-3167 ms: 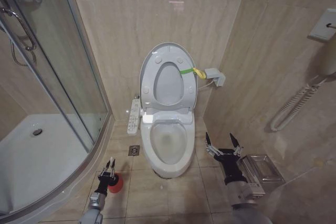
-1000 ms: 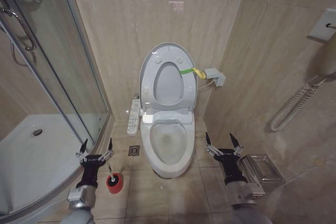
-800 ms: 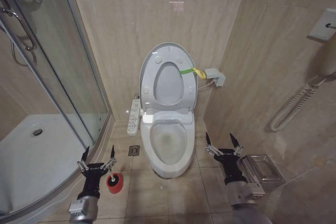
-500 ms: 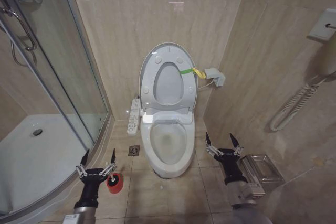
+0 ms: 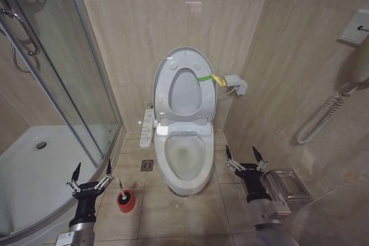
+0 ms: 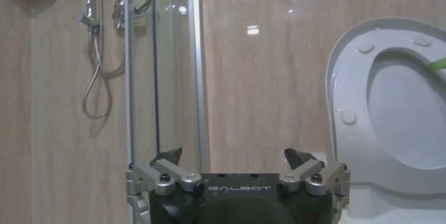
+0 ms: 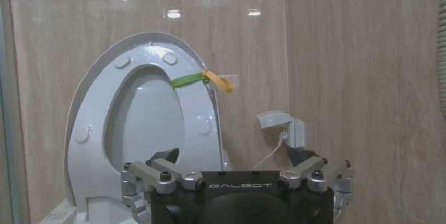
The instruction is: Open the toilet lid, clean the toilet bowl with a toilet brush, close the toilet lid, and flush.
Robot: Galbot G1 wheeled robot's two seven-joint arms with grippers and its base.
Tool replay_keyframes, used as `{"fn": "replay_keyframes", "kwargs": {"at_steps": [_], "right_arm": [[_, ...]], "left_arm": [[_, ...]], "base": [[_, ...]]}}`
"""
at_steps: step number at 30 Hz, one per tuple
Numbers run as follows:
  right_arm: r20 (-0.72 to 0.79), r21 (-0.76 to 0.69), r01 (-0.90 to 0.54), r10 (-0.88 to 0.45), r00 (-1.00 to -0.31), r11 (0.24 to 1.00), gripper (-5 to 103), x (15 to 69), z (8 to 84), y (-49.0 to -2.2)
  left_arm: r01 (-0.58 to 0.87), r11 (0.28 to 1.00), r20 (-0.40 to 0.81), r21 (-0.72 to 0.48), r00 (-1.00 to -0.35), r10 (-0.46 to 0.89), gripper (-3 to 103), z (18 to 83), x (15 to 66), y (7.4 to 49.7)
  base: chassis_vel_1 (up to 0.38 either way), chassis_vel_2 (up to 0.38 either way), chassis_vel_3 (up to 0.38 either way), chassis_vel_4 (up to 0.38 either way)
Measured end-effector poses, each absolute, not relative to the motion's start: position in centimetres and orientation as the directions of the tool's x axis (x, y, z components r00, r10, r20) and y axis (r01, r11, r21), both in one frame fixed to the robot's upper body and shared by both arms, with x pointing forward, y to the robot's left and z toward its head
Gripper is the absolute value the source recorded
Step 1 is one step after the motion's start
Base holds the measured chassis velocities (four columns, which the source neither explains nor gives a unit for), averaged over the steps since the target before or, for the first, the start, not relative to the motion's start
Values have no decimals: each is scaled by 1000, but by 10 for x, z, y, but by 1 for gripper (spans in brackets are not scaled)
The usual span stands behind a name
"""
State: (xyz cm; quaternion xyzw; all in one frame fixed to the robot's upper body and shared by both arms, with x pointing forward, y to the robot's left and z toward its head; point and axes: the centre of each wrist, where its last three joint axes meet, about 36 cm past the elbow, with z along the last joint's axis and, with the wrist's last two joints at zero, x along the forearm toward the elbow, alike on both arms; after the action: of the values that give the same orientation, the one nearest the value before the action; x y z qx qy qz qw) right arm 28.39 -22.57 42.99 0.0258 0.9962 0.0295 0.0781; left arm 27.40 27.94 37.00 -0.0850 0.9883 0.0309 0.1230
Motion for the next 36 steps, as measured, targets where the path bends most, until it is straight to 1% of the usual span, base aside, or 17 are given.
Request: {"fn": "replay_keyframes", "kwargs": {"at_steps": [3,6,19,28,36], "right_arm": [[-154,63,47,56,-986,997,100,284,430,-226],[-154,63,47,56,-986,997,100,284,430,-226],[-154,63,47,56,-986,997,100,284,430,-226],[-154,63,47,56,-986,997,100,284,430,-226],[-154,63,47,56,-986,997,100,284,430,-226]], "left_arm": [[-178,984,-189,-4,-966,-175,99,371,270,269],[-184,983,-154,-23,-970,-185,98,371,269,262],[-155,988,-99,10,-983,-153,100,357,261,254],[-70,995,-130,66,-990,-61,100,353,252,262],[-58,995,-151,86,-987,-44,100,357,255,264]], "base": [[0,0,0,0],[0,0,0,0],[0,0,0,0],[0,0,0,0],[0,0,0,0]]}}
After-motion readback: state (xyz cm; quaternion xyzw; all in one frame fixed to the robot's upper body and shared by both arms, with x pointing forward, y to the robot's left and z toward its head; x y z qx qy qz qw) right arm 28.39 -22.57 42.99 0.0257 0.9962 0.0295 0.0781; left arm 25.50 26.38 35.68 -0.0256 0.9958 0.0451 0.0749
